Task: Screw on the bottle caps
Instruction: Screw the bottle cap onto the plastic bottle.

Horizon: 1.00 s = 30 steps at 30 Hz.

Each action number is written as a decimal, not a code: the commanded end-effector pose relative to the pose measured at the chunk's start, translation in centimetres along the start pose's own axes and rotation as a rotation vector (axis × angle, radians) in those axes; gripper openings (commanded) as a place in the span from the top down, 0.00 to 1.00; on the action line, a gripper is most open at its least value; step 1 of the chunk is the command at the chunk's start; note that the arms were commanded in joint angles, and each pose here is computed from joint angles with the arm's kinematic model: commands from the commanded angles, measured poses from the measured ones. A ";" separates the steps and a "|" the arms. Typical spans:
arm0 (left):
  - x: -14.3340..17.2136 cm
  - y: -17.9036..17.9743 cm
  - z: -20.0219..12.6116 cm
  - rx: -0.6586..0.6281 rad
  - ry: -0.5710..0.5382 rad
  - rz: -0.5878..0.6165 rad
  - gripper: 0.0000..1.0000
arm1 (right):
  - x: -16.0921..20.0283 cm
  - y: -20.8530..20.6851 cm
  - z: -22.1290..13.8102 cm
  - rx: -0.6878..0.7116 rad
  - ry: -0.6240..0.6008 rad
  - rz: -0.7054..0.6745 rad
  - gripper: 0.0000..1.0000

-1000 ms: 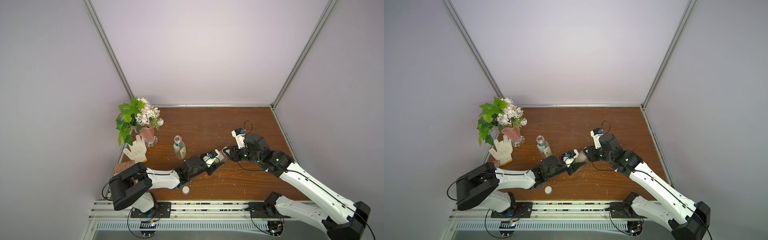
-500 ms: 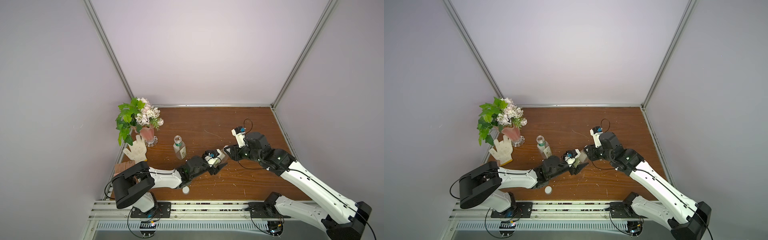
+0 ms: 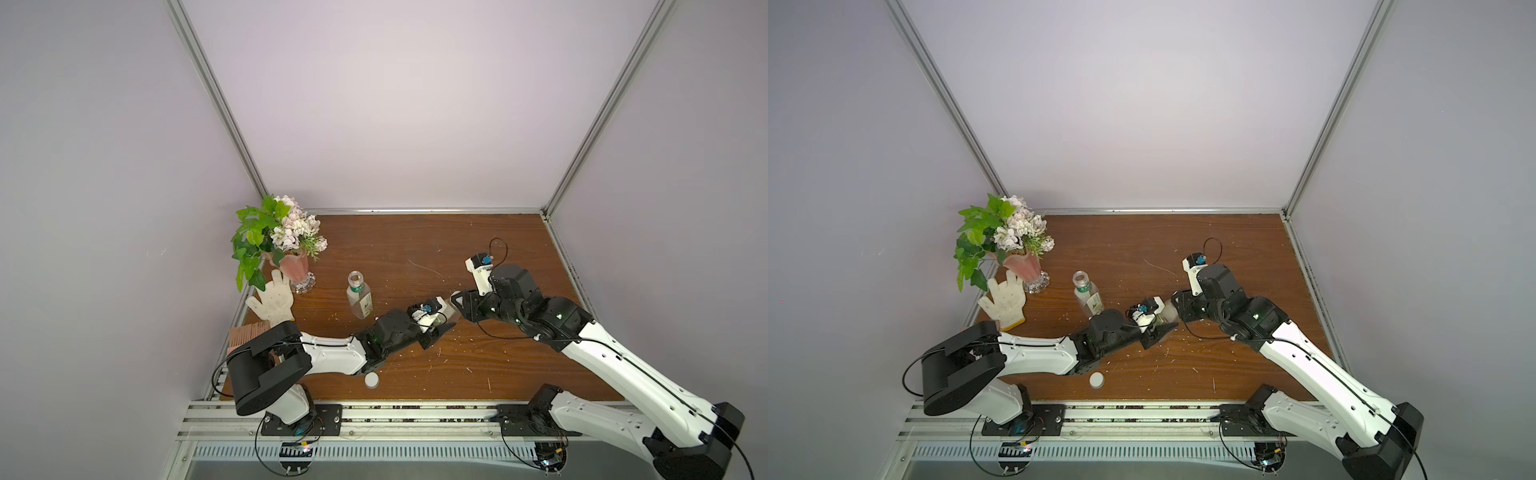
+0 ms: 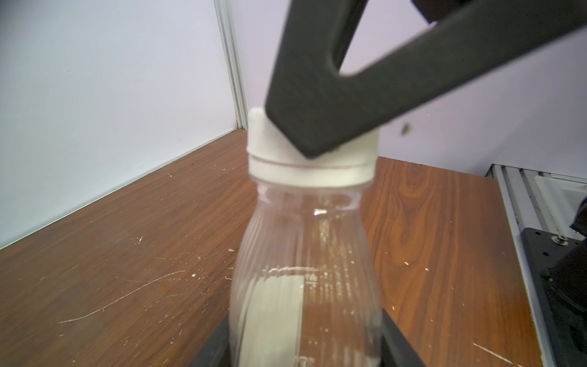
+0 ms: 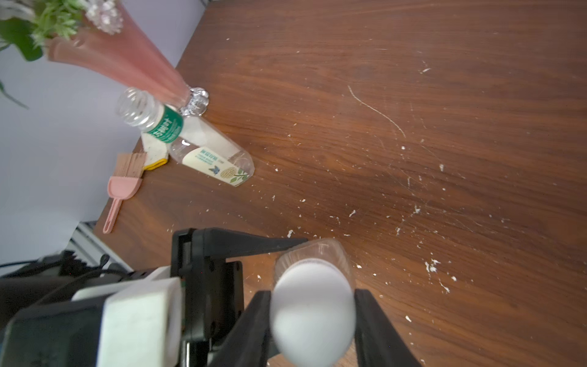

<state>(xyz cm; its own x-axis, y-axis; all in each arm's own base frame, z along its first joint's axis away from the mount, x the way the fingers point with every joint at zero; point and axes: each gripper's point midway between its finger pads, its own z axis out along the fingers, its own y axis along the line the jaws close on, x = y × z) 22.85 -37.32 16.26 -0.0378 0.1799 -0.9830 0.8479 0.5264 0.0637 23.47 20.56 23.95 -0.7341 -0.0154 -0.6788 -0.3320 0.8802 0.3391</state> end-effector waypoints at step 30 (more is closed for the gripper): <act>-3.9 -2.9 -6.2 0.306 -0.225 -0.120 0.50 | 0.5 6.7 -6.9 -0.419 -0.185 -0.589 0.29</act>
<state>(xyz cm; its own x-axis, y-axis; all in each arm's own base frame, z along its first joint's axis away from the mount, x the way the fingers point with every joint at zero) 18.25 -34.39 19.77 -0.0698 -0.0319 -0.9971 0.9437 0.3220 -0.0764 17.52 21.97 30.55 -0.3222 -0.2860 -0.9024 -0.8058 0.5832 0.1029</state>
